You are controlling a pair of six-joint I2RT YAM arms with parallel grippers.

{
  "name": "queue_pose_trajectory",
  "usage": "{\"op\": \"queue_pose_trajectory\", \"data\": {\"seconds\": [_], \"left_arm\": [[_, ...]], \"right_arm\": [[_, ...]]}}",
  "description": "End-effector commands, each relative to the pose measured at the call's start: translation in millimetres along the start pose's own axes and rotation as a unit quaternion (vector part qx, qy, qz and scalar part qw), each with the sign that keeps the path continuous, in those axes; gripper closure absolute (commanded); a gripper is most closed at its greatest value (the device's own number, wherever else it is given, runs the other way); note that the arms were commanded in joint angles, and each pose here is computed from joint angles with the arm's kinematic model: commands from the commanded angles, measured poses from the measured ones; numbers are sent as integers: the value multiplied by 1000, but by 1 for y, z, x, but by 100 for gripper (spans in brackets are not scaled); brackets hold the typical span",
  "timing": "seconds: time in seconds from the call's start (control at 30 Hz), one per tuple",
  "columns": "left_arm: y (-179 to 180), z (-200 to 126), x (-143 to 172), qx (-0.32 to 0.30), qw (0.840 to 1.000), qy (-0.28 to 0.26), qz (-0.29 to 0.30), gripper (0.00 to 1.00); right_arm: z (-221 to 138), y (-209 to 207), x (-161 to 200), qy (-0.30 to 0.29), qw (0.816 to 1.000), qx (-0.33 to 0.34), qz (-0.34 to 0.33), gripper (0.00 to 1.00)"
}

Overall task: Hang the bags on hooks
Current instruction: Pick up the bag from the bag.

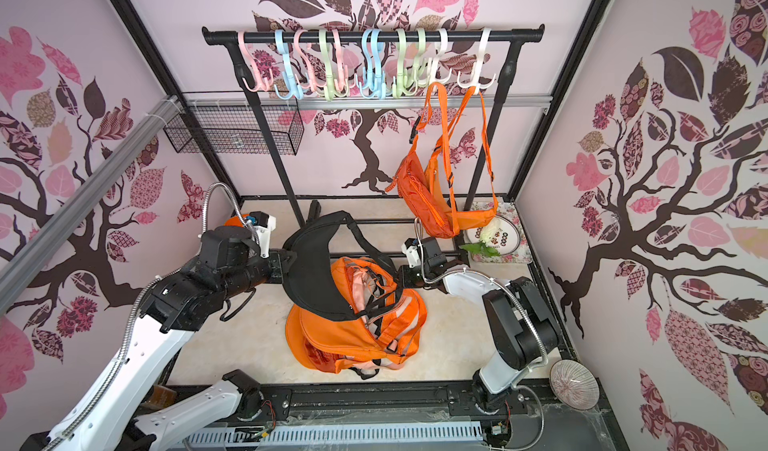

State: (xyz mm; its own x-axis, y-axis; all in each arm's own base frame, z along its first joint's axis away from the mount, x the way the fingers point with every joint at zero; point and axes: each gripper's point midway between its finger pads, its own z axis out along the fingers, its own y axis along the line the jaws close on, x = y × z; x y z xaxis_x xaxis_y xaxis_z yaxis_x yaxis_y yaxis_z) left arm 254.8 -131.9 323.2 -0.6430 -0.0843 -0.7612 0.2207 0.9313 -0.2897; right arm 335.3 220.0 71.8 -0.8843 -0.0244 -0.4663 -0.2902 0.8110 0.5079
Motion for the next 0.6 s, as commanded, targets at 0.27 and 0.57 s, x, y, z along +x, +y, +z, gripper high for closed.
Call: {"op": "queue_pose_trajectory", "data": {"seconds": [0.27, 0.57], "left_arm": [[-1, -4, -7, 11, 999, -36, -1, 100], [-11, -30, -30, 54, 990, -129, 0, 100]], "right_arm": [[-49, 21, -49, -85, 995, 32, -41, 97], [-124, 52, -106, -192, 974, 65, -97, 99]]}}
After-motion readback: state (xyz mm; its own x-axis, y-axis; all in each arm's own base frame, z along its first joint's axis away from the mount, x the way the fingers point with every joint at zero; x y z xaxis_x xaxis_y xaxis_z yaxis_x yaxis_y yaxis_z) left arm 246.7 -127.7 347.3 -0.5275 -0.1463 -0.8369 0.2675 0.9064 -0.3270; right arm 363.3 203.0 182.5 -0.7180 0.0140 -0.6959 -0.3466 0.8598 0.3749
